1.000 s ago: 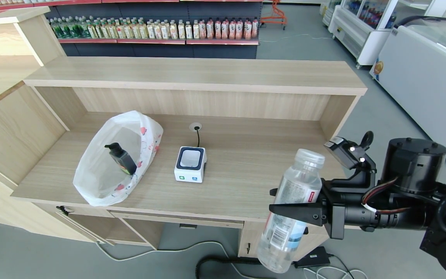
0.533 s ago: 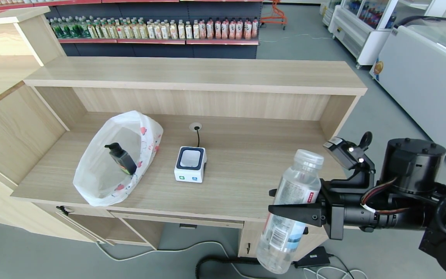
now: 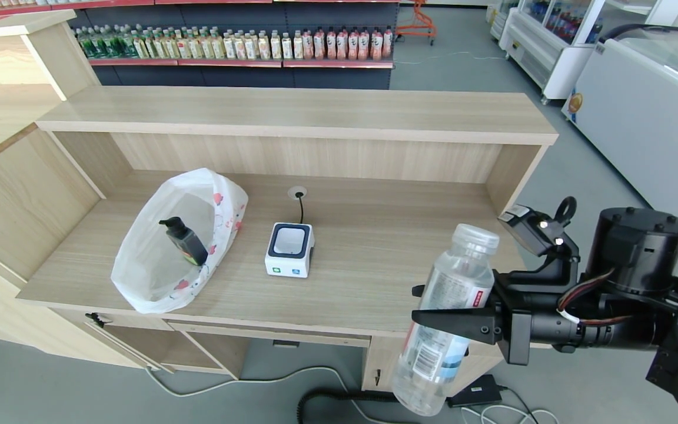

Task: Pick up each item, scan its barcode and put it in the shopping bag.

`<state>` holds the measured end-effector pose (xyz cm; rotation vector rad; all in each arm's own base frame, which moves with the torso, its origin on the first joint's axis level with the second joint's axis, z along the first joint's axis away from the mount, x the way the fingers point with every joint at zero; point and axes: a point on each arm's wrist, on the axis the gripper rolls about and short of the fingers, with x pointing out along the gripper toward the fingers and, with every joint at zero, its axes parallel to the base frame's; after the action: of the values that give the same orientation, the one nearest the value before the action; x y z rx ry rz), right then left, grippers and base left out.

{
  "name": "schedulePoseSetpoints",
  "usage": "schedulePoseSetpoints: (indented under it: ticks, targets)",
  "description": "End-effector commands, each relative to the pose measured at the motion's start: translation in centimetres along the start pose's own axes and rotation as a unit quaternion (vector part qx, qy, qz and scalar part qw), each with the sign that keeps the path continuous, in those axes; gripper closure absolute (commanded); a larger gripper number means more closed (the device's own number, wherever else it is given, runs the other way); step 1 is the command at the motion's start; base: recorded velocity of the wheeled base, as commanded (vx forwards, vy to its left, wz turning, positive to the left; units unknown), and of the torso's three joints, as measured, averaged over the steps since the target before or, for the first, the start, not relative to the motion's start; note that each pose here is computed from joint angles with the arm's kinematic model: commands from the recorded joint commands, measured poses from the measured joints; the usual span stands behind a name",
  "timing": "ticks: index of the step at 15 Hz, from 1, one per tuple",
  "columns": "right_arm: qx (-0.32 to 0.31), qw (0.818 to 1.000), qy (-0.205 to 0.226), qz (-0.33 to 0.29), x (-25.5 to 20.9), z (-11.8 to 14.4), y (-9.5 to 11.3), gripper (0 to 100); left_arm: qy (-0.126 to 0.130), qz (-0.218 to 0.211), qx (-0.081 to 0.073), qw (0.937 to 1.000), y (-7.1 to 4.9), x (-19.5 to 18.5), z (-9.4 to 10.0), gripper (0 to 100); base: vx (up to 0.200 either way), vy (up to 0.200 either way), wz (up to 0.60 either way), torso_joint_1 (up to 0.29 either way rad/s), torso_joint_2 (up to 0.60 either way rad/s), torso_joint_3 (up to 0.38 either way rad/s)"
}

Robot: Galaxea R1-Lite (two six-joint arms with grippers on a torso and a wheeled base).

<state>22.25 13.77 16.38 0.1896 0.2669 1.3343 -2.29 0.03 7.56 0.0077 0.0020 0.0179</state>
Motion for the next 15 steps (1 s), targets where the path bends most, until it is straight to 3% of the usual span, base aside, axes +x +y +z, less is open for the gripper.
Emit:
schedulePoseSetpoints:
  ticks: [1,4,6,8,10,11,12,14,15]
  targets:
    - [-0.006,1.0,-0.005,0.002,-0.2,0.3,0.4,100,0.0,0.0,0.0,1.0,0.0,0.0,0.0,0,0.0,0.0,0.0,0.0,0.0,0.0]
    - [-0.012,1.0,-0.008,-0.001,-0.3,0.5,0.4,100,0.0,0.0,0.0,1.0,0.0,0.0,0.0,0,0.0,0.0,0.0,0.0,0.0,0.0]
    - [-0.106,0.992,-0.002,-0.074,-1.7,0.7,0.8,100,0.0,0.0,0.0,1.0,0.0,0.0,0.0,0,0.0,0.0,0.0,0.0,0.0,0.0]
    - [-0.163,0.952,0.064,-0.251,-5.1,0.8,1.5,100,0.0,0.0,0.0,1.0,0.0,0.0,0.0,0,0.0,0.0,0.0,0.0,0.0,0.0]
    - [-0.194,0.932,0.069,-0.297,-6.9,2.4,1.8,100,0.0,0.0,0.0,1.0,0.0,0.0,0.0,0,0.0,0.0,0.0,0.0,0.0,0.0]
    - [-0.236,0.907,0.075,-0.341,-7.5,3.3,1.4,100,0.0,0.0,0.0,1.0,0.0,0.0,0.0,0,0.0,0.0,0.0,0.0,0.0,0.0]
    - [-0.287,0.864,0.088,-0.405,-8.4,4.7,0.6,100,0.0,0.0,0.0,1.0,0.0,0.0,0.0,0,0.0,0.0,0.0,0.0,0.0,0.0]
    - [-0.318,0.841,0.099,-0.427,-8.7,5.8,-0.4,100,0.0,0.0,0.0,1.0,0.0,0.0,0.0,0,0.0,0.0,0.0,0.0,0.0,0.0]
    - [-0.321,0.838,0.102,-0.429,-8.8,5.8,-0.5,100,0.0,0.0,0.0,1.0,0.0,0.0,0.0,0,0.0,0.0,0.0,0.0,0.0,0.0]
